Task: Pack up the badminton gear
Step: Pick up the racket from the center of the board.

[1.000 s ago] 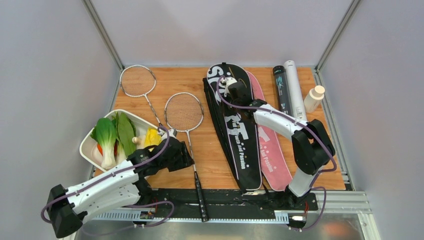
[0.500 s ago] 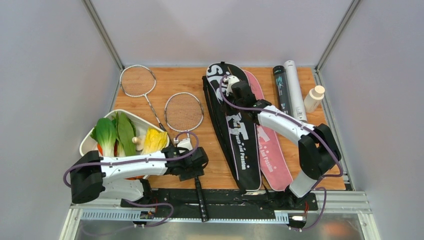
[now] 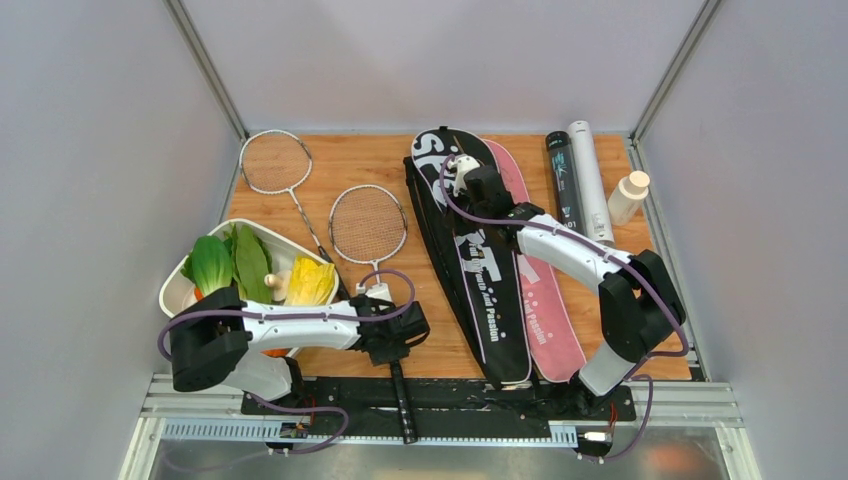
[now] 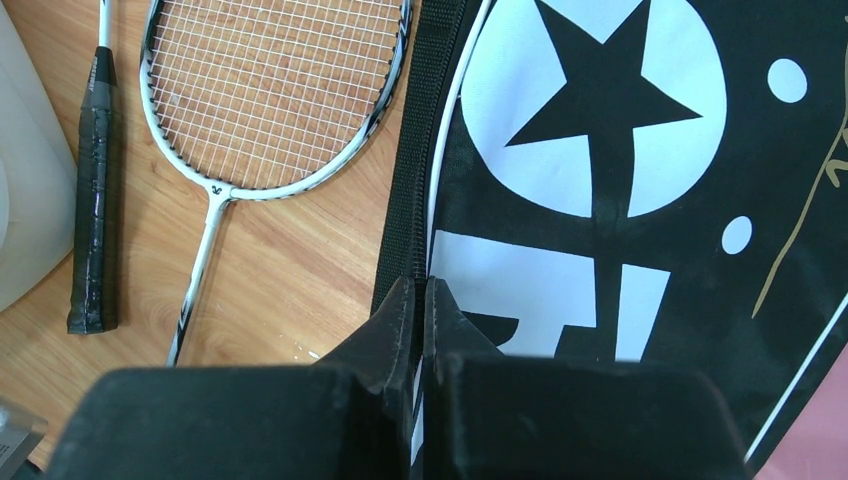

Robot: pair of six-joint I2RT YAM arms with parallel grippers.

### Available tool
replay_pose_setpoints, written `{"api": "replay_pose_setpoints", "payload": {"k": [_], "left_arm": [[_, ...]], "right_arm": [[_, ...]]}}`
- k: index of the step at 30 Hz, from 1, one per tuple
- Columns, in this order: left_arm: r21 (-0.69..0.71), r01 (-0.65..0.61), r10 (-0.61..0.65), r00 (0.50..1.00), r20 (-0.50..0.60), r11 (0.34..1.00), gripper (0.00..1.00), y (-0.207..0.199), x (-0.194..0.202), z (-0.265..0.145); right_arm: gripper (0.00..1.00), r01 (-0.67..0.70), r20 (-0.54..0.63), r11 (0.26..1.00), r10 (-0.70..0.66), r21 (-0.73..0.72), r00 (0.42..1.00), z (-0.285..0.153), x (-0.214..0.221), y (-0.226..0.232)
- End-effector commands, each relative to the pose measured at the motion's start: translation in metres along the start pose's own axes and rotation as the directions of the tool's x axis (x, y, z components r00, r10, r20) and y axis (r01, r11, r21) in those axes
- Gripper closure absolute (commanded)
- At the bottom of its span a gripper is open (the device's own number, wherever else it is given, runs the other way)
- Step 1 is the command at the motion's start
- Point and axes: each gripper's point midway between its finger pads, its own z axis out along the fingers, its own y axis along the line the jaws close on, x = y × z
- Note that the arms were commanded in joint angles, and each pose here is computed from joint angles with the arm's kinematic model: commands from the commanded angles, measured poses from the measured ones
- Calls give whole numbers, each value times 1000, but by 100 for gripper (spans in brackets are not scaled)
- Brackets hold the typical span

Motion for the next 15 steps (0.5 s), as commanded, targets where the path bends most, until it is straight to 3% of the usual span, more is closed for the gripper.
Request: {"api": "replay_pose_setpoints", "payload": {"k": [1, 3, 4, 11, 15], "left_arm": [[34, 23, -24, 1000, 8, 999, 73, -4, 3, 5], [34, 5, -6, 999, 32, 999, 96, -4, -2, 0], [45, -16, 14, 999, 48, 999, 98, -8, -7, -5], [113, -174, 150, 970, 189, 978, 100, -12, -30, -53], [86, -132, 114, 976, 188, 988, 100, -1, -18, -65]], "right_arm": [[100, 10, 103, 999, -5, -41, 995, -13, -31, 12], [100, 1, 100, 999, 5, -53, 995, -13, -30, 14], [100, -5, 100, 998, 11, -57, 995, -13, -30, 15], [100, -19, 94, 998, 24, -60, 995, -9, -27, 15], [100, -21, 89, 999, 25, -48, 996, -6, -24, 12]]}}
